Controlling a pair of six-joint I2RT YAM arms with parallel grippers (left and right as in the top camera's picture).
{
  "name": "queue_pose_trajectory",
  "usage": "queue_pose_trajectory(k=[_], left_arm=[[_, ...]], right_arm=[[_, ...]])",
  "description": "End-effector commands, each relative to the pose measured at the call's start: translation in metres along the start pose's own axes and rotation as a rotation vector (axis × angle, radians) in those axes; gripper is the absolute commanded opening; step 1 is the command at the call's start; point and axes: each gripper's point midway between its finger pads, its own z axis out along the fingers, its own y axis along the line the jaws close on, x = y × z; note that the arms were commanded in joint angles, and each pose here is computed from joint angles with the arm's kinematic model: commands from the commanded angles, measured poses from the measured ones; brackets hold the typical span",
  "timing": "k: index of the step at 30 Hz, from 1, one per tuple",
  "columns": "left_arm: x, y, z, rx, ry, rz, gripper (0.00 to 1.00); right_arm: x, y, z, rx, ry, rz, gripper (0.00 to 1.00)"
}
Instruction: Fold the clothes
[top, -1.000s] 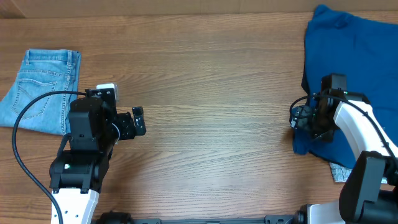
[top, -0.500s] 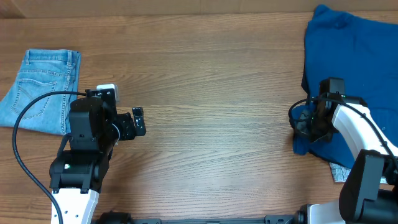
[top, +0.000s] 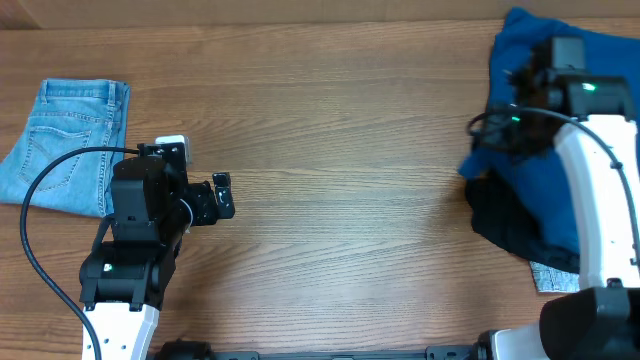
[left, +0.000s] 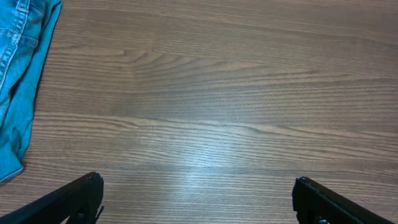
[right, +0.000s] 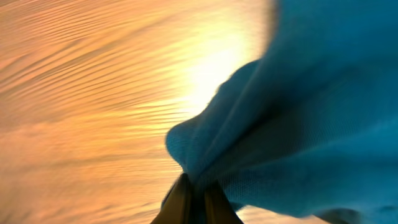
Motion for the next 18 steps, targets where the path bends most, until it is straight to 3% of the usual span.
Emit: queue_pose_trajectory(k=[1, 8, 14, 17, 18], left_arm=[[-0.012, -0.002, -0.006, 0.0, -0.032, -0.011, 1.0], [-0.011, -0.002, -0.006, 0.0, -0.031, -0.011, 1.0], [-0.01, -0.007, -0.006, 0.026, -0.025, -0.012, 1.0], [-0.01, -0.007, -0.006, 0.026, -0.024, -0.014, 1.0], [-0.01, -0.007, -0.006, 0.026, -0.023, -0.014, 1.0]], right_arm=[[0.013, 0.098, -0.017, -0.195, -0.042, -0.262, 0.04], [0.037, 0.25, -0.026, -0.379, -0.246, -0.564, 0.04], [0.041, 0.294, 0.014, -0.419, -0.237, -0.559, 0.04], [0.037, 0.297, 0.027, -0.413, -0.235, -0.556, 0.26], [0.033, 0.296, 0.027, -0.397, -0.253, -0.551, 0.28]])
